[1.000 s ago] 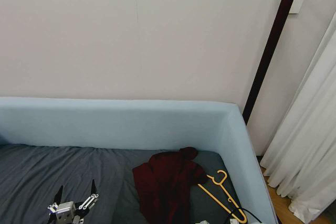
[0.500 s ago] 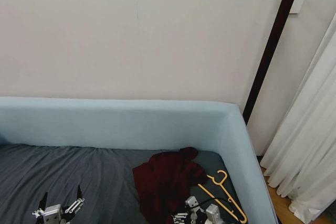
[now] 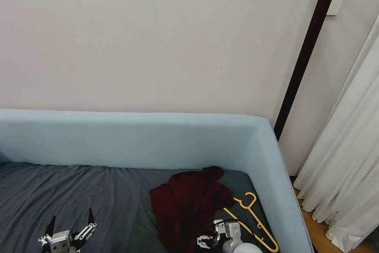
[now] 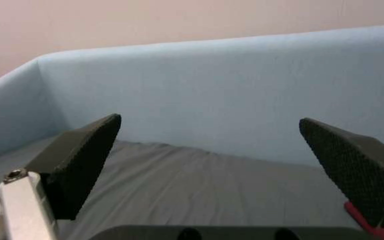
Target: Pick up the clothes from the sofa and hang them on the clothes hanger.
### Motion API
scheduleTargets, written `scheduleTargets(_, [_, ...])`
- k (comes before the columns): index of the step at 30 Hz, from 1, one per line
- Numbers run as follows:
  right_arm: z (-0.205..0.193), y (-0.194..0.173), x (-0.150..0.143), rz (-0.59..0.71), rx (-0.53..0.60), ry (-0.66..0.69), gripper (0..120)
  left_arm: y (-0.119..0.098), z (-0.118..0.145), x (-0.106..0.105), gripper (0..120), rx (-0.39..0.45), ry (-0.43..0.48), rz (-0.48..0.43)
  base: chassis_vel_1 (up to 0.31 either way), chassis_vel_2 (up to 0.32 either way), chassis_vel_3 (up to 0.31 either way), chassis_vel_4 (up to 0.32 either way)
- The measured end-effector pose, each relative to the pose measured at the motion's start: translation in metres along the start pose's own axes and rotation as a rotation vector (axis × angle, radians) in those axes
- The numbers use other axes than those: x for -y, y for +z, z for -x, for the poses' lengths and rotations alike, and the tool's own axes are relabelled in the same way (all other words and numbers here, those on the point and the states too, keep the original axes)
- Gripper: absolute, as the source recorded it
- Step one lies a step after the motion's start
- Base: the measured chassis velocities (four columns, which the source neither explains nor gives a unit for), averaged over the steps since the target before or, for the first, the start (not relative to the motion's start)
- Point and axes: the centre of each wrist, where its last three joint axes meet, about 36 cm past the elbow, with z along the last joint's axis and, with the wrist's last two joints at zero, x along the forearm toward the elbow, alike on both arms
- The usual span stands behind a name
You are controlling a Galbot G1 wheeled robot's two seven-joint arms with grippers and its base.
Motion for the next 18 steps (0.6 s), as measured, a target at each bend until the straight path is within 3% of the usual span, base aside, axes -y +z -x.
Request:
scheduleTargets(5, [0.002, 0.003, 0.004, -0.012, 0.006, -0.036, 87, 0.0, 0.001, 0.001, 100, 0.002, 0.0, -0.001, 0.0, 0.0, 0.0, 0.0])
scheduleTargets(18, [0.005, 0.013, 0.009, -0.116, 0.052, -0.051, 37, 0.002, 0.001, 0.004, 100, -0.002, -0.002, -0.01, 0.0, 0.0, 0.0, 0.0])
